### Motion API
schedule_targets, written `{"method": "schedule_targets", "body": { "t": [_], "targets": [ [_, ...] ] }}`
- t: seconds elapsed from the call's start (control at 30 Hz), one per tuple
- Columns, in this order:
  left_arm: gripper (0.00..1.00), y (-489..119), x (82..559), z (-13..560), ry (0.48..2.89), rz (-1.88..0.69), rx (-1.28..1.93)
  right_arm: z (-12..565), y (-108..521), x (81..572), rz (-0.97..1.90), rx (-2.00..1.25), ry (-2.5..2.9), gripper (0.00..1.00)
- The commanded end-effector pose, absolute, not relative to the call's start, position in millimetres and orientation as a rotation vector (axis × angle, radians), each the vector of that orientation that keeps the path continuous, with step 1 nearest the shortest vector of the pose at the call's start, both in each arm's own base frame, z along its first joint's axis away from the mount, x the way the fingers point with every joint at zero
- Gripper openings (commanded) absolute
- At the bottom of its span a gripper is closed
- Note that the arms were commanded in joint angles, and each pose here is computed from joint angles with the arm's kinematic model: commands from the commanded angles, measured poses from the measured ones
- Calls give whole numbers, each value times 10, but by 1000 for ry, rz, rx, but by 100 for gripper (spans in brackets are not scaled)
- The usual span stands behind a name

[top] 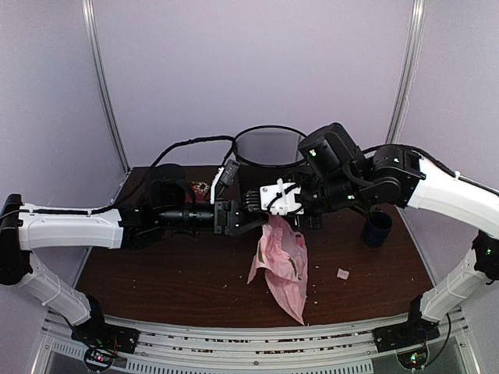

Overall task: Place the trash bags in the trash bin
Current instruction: Pass from the right arm to the left, then pass from the left arm to the right

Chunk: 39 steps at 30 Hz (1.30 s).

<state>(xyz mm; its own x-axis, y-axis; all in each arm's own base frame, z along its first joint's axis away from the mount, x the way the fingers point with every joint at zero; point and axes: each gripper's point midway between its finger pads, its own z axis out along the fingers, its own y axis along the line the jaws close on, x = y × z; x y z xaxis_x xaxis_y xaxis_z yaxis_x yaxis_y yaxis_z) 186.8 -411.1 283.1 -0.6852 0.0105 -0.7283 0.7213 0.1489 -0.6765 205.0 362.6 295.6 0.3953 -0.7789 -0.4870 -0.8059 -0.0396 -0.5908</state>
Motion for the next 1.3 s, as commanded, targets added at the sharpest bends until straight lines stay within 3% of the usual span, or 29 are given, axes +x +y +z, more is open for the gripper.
{"method": "schedule_targets", "body": {
  "t": [0.0, 0.13, 0.33, 0.47, 0.67, 0.73, 0.8, 0.87, 1.27],
  "targets": [
    [63, -4181, 1909, 2838, 1820, -1597, 709, 3064, 3755, 1984, 157, -1735, 1397, 0],
    [42, -4224, 1947, 2714, 1827, -1576, 720, 3085, 3774, 1974, 213, -1693, 1427, 0],
    [0, -4168, 1904, 2598, 1753, -1562, 752, 3144, 3615, 2112, 430, -1618, 1509, 0],
    [0, -4081, 1887, 2594, 1694, -1544, 740, 3177, 3440, 2281, 664, -1545, 1595, 0],
    [0, -3996, 1873, 2577, 1649, -1528, 723, 2992, 3340, 2259, 720, -1501, 1628, 0],
    [0, -3957, 1865, 2573, 1634, -1535, 704, 2863, 3354, 2176, 761, -1530, 1643, 8],
    [0, -3934, 1863, 2554, 1630, -1537, 691, 2724, 3392, 2119, 790, -1551, 1665, 25],
    [0, -3929, 1855, 2543, 1627, -1549, 684, 2650, 3451, 2077, 805, -1559, 1670, 32],
    [0, -3975, 1738, 2594, 1576, -1608, 714, 2711, 3828, 2081, 958, -1529, 1658, 39]
  ]
}}
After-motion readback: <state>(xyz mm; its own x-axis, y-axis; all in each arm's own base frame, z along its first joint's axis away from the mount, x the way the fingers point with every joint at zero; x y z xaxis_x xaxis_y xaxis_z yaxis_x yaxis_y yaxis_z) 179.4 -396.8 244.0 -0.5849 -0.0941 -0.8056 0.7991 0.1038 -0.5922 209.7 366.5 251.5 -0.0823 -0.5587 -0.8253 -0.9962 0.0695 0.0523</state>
